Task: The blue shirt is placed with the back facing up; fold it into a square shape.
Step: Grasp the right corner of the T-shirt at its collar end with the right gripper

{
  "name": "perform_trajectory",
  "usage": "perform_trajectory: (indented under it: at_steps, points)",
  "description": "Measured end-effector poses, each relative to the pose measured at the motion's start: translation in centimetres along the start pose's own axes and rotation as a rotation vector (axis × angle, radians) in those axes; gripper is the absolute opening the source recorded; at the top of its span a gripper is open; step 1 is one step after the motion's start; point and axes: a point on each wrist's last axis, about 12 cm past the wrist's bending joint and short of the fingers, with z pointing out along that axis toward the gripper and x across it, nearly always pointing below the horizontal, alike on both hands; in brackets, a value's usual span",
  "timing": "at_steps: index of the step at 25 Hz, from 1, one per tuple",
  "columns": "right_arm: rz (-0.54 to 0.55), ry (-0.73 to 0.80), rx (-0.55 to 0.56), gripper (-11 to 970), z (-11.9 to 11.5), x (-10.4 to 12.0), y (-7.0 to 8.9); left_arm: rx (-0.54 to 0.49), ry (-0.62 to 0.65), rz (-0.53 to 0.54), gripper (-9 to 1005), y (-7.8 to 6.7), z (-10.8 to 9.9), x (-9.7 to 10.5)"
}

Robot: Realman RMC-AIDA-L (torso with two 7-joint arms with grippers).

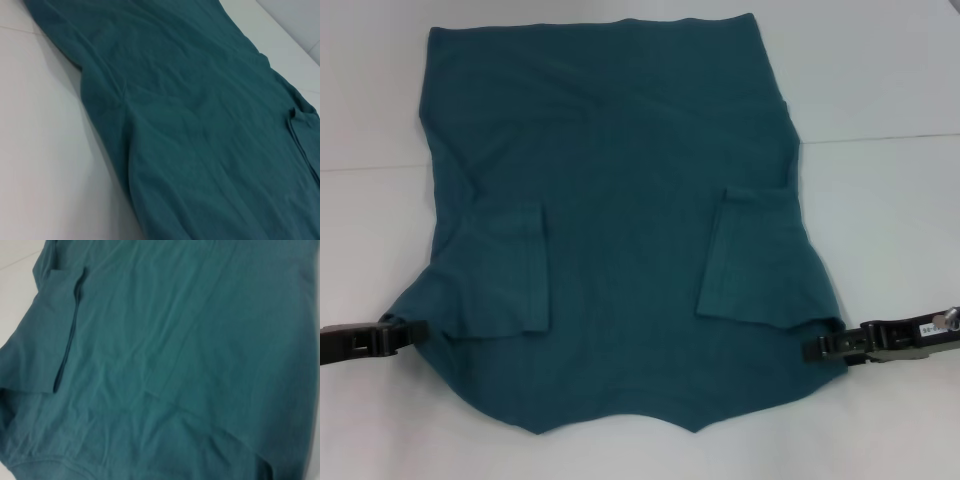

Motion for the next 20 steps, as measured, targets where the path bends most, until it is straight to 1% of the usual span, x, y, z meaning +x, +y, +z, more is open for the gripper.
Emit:
perform_trajectory:
  at_steps: [14,20]
  points:
    - [-0.068,0.006,-0.049,911,1.6,-1.0,2.1,0.0,-0.001,0.003,115,0.0,0.0,0.0]
    - [-0.071,-0.009,-0.072,911,1.6,-1.0,2.3,0.004,0.0,0.005,117,-0.1,0.2,0.2]
